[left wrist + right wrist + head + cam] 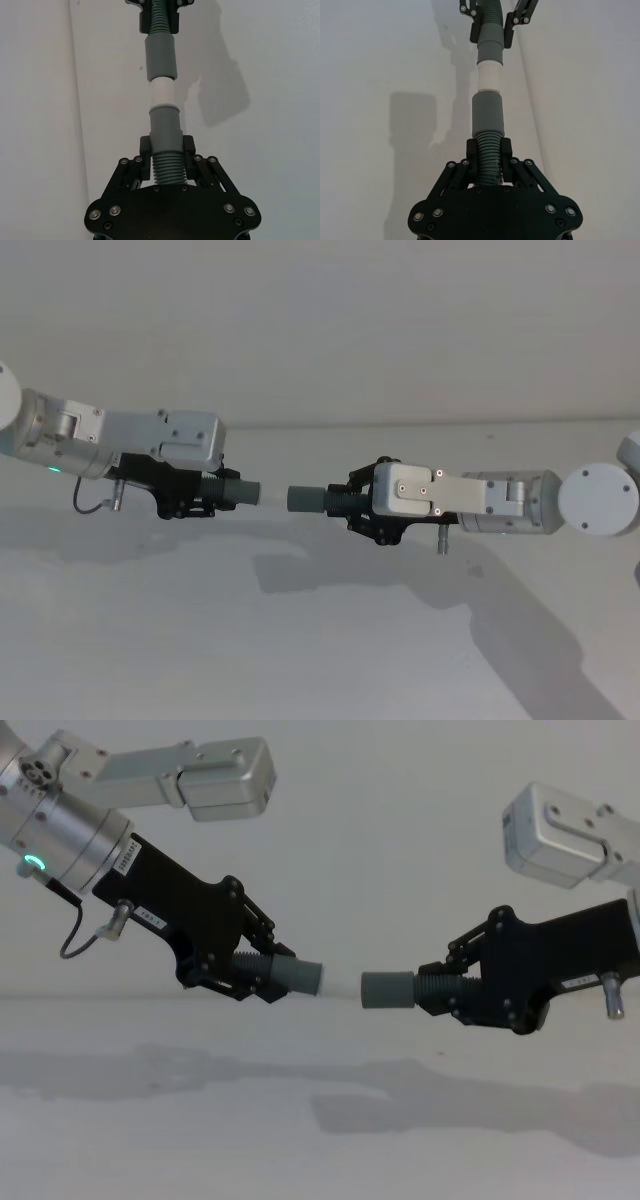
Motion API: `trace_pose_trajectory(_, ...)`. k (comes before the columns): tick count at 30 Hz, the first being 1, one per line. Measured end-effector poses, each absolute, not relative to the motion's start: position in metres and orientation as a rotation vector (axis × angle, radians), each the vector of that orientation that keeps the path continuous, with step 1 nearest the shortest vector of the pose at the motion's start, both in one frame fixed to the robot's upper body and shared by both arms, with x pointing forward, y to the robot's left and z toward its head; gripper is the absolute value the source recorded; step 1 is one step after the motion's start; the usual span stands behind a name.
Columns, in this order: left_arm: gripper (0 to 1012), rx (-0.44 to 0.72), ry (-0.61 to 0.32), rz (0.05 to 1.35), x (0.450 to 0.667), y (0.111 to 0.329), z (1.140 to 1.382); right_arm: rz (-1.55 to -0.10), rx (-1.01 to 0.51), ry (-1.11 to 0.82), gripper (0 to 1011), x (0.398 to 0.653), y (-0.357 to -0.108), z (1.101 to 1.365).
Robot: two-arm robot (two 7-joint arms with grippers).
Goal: Use both hands to pick up one end of the pipe from the table, align the ends, and insert them.
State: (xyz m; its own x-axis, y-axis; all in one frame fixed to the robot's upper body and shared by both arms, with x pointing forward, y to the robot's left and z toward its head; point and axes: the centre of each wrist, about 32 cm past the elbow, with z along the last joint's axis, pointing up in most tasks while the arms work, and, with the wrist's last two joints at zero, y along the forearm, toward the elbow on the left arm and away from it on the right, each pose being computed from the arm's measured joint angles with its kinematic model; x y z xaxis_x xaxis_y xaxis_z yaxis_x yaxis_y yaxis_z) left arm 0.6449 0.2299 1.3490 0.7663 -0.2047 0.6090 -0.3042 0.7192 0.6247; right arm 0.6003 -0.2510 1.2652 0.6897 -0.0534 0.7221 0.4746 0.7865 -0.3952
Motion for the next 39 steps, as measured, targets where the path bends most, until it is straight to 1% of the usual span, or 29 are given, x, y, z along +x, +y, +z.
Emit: trace_pose_trajectory(39,336,0.784,-0.714,0.061,0.6449,0.23,1.349,-0.301,-0.583,-0.745,238,0.6049,-0.2481,1.2723)
